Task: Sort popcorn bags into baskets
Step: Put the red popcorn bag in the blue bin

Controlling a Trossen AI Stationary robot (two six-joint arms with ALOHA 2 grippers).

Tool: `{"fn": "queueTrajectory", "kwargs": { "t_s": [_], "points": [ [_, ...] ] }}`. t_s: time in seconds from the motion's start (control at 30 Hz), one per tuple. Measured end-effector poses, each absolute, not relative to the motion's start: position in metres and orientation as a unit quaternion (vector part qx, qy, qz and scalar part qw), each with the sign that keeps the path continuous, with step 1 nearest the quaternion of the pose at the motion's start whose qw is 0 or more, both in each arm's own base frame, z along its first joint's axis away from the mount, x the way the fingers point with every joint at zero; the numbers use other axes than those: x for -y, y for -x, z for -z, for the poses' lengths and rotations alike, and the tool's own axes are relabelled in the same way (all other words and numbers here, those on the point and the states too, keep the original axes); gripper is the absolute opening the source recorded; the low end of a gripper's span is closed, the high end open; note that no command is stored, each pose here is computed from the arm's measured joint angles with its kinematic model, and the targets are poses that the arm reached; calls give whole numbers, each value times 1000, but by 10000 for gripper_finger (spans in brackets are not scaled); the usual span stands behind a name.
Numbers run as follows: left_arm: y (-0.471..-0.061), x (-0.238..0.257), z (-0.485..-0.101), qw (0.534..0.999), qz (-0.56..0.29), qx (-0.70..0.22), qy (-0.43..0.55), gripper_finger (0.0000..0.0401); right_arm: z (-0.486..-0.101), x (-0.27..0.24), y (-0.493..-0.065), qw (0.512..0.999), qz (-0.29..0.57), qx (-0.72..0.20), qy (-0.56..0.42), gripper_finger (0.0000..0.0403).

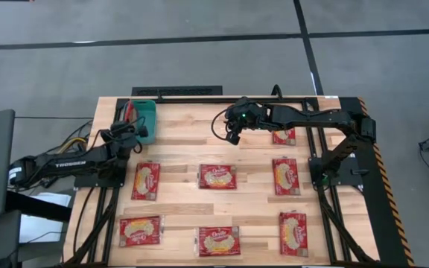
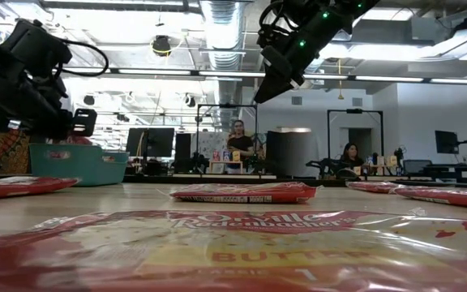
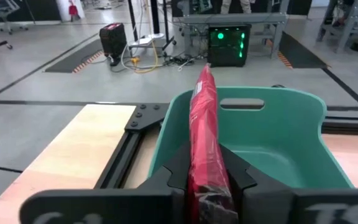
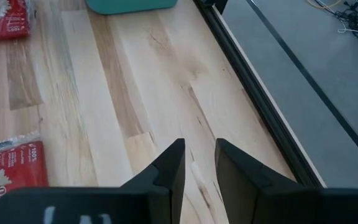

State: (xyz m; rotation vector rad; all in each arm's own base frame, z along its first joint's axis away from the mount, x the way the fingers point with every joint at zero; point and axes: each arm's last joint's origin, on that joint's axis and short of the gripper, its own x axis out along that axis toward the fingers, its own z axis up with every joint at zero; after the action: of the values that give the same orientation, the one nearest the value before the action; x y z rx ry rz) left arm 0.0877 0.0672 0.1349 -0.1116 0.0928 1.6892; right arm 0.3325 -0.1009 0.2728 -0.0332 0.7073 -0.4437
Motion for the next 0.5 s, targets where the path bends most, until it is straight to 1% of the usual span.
{"fn": "queueTrajectory", "kwargs": {
  "t_s": [0.23,0.5],
  "points": [
    [-91,-70,-148,655,-754,-47,33,64,-273,101,-332,914,215,-344,16,111],
    [-94,-71,-163,657,-751,-68,7,101,-272,101,-332,912,215,-348,15,111]
  ]
}}
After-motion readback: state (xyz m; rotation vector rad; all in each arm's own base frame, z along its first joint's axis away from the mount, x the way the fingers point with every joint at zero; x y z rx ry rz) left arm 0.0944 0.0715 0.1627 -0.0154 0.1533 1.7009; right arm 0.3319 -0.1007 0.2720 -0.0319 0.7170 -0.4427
